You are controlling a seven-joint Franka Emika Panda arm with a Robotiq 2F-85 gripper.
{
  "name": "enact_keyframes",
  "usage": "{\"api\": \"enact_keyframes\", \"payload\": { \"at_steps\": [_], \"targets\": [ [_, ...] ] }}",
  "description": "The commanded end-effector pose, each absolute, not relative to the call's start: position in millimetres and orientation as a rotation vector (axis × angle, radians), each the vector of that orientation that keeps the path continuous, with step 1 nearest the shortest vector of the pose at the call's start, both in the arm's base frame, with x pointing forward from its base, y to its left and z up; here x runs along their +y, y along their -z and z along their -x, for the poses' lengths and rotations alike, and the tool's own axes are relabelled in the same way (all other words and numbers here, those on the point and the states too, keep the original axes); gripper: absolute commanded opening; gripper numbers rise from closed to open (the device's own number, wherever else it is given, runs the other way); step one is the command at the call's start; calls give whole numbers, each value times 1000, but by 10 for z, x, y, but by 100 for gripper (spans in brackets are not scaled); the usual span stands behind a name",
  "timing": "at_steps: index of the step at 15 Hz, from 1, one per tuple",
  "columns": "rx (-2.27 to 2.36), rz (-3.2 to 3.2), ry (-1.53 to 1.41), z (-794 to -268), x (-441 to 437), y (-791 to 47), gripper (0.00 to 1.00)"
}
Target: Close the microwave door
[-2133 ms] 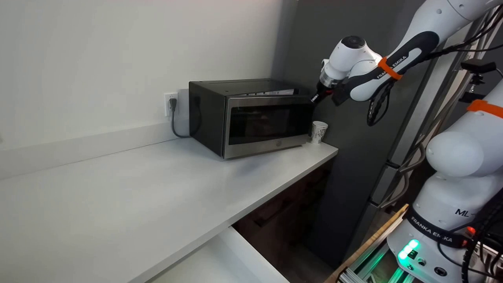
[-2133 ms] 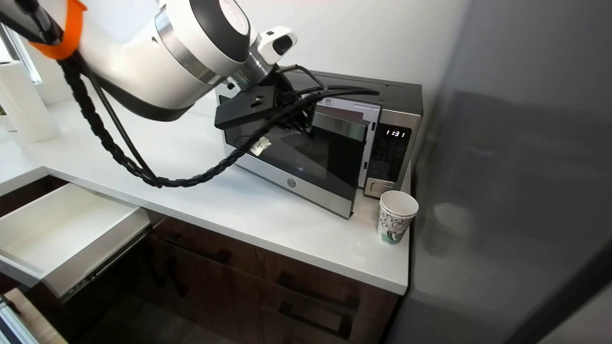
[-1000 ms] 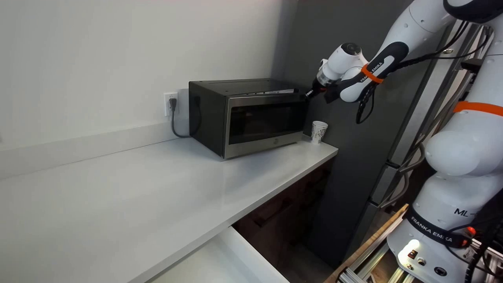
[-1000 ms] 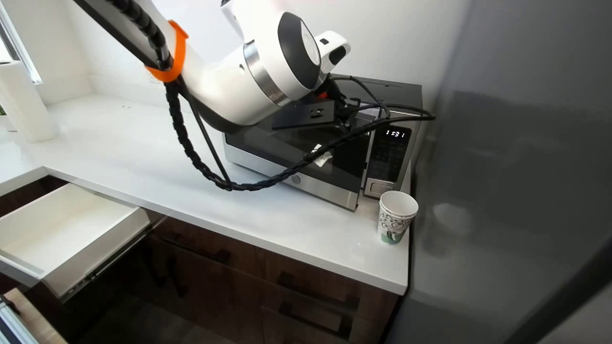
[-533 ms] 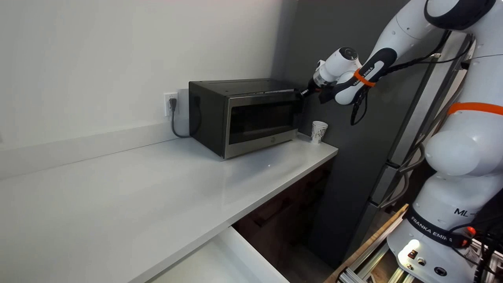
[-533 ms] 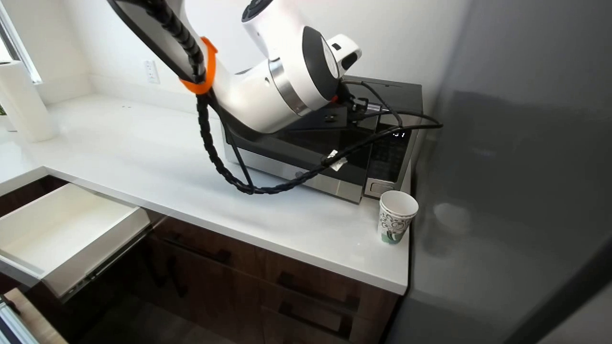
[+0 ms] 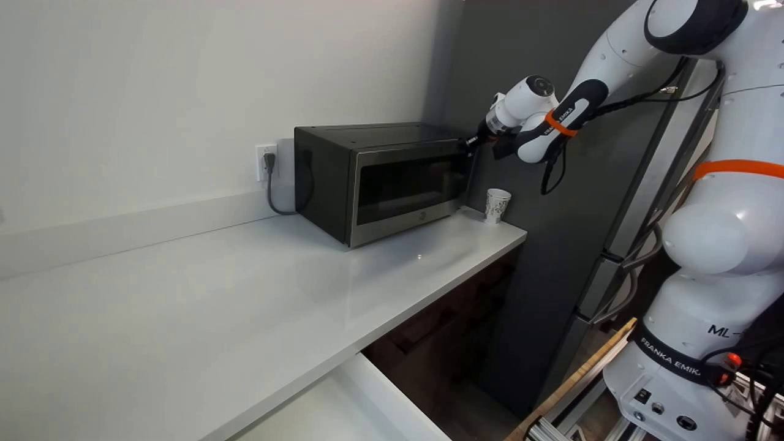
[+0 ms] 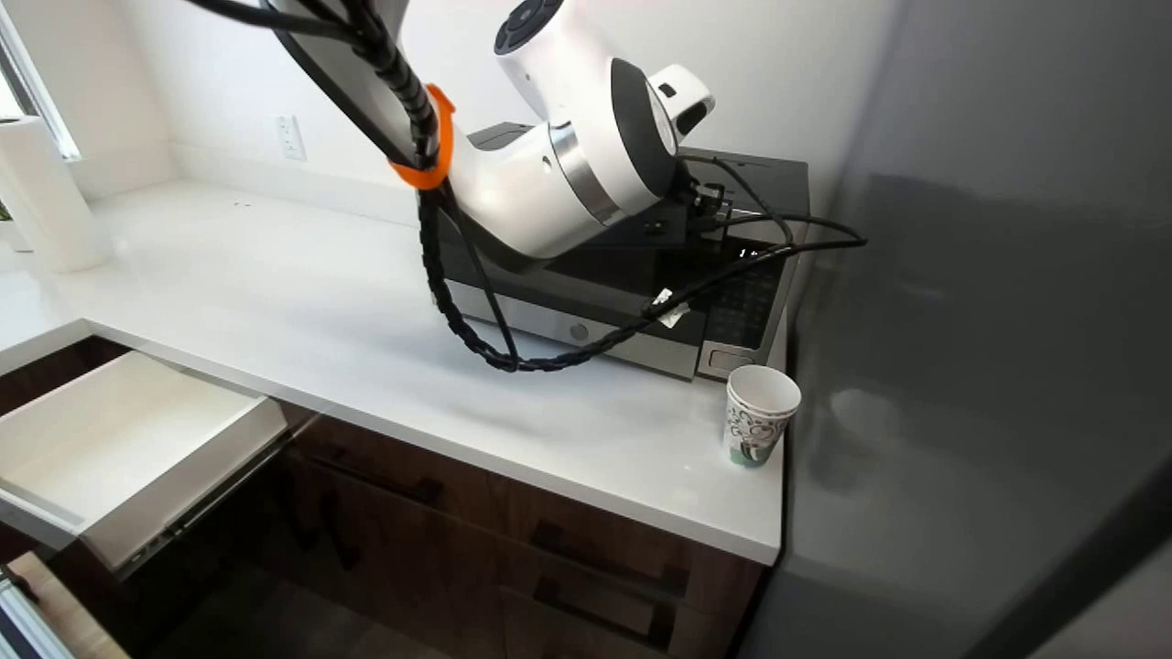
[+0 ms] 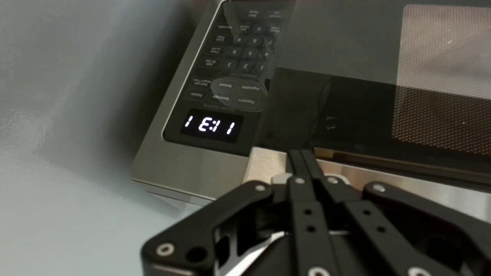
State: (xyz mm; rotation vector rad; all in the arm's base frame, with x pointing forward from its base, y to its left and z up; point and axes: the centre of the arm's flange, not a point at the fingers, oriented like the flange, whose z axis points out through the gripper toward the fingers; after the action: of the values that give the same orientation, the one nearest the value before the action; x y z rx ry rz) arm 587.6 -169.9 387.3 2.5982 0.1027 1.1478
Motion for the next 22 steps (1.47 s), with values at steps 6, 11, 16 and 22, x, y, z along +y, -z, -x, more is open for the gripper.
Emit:
{"api": "enact_keyframes", "payload": {
  "at_steps": [6,11,16,22],
  "targets": [
    [110,-2588,-1181,-6017,-1691,-3880,0],
    [111,-2572,-1222,-6347,-1661,-3916,0],
    [115,-2582,-1212,-6387,-1635,-3934,0],
    [147,-2732,-952,-5826,-1525,-4132,0]
  ]
}}
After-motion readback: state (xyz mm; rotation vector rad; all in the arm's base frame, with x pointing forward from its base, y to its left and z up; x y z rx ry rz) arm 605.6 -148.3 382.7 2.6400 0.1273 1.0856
